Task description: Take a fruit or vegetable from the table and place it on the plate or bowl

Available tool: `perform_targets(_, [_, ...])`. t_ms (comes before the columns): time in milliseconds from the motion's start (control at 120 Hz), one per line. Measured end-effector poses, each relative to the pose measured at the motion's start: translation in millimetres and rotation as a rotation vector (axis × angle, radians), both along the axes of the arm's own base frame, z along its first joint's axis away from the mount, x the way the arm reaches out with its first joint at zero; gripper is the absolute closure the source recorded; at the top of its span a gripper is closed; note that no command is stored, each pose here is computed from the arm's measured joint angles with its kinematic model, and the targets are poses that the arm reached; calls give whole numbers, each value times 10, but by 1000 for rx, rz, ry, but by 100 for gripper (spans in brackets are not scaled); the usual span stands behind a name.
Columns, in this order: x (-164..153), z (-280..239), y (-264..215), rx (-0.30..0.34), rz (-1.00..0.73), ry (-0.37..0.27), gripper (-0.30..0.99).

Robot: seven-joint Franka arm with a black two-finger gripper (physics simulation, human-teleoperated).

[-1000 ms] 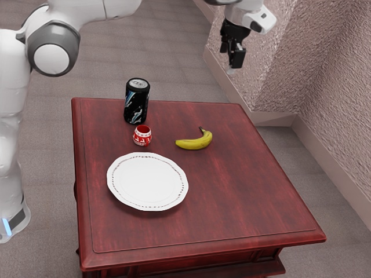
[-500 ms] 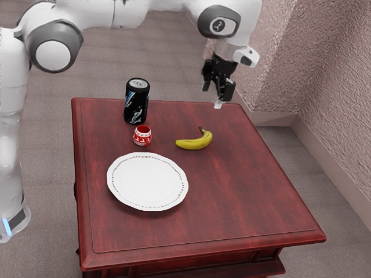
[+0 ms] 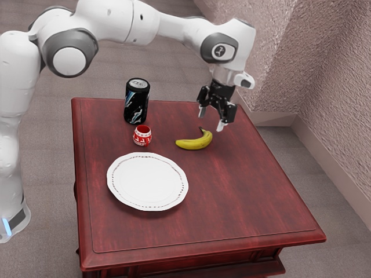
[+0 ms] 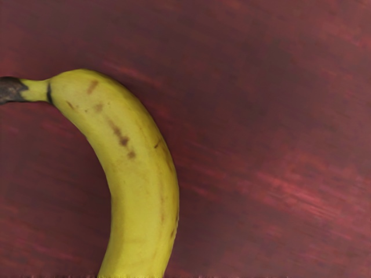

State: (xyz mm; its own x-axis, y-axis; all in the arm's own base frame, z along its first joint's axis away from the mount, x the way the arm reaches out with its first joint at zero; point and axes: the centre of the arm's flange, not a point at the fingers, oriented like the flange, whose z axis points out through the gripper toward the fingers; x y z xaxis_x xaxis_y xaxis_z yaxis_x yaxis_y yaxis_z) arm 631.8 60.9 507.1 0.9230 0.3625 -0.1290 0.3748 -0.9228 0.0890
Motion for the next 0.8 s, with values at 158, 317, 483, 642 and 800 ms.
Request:
perform_targets(158, [-219,-223,-104,-30,46,26,0])
perform_targets(317, [-314,-323,-134,-45,86,30,0])
perform_targets(483, [-314,-363,-167,-1,89,28,0])
perform_targets(642, [-305,-361,-116,54,93,21,0])
perform_targets(800, [-296,-372,-24,85,107,20,0])
